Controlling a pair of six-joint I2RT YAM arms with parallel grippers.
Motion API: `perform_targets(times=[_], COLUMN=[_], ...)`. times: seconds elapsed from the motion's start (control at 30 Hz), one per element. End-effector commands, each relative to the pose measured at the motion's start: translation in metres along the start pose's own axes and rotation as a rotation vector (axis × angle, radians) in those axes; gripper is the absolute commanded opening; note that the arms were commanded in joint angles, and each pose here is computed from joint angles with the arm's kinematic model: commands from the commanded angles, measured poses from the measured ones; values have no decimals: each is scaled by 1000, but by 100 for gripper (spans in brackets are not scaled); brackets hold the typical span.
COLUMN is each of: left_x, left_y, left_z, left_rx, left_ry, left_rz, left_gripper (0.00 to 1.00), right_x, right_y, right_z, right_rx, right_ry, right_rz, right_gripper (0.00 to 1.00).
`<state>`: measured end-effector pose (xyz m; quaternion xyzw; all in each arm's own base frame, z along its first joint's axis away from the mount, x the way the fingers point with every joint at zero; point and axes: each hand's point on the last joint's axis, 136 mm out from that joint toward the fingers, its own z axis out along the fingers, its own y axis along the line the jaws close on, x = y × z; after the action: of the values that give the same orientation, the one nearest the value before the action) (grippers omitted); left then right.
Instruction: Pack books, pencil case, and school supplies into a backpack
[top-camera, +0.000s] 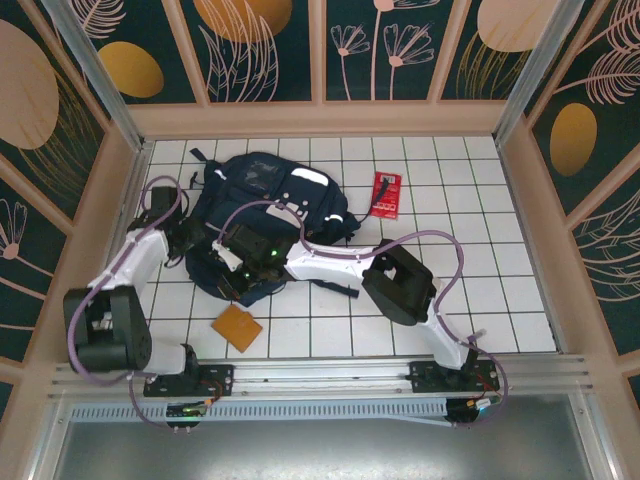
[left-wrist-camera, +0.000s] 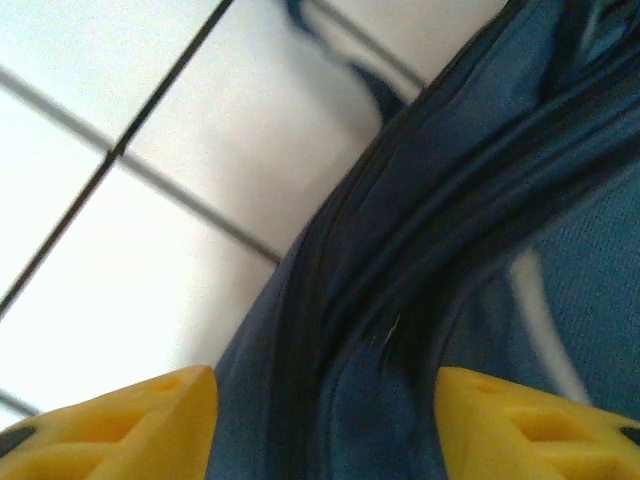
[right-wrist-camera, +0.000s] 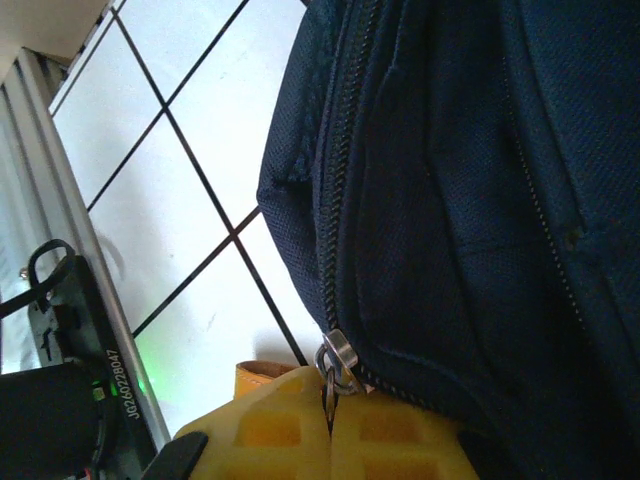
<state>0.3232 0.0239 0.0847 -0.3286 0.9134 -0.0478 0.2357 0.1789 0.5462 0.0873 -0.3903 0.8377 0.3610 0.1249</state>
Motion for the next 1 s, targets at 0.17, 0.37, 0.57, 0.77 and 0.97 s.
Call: perform_targets(times=[0.17, 0.37, 0.57, 0.77, 0.97], left_x=[55, 85, 57, 15, 1], left_y=[14, 23, 43, 33, 26], left_z=[-11, 13, 10, -10, -16], left_rx=[83, 43, -75, -83, -54], left_ry=[87, 208, 60, -72, -119], left_rz=[-171, -281, -216, -137, -84], left_gripper=[65, 65, 1, 0, 0], right_x=[-26, -28, -12, 62, 112], right_y=[9, 22, 17, -58, -154], right_z=[7, 3, -9, -45, -113], right_rx=[-109, -144, -93, 183, 390], right_ry=[-45, -70, -49, 96, 106], right_rz=[32, 8, 25, 0, 144], right_gripper=[0, 0, 0, 0, 0])
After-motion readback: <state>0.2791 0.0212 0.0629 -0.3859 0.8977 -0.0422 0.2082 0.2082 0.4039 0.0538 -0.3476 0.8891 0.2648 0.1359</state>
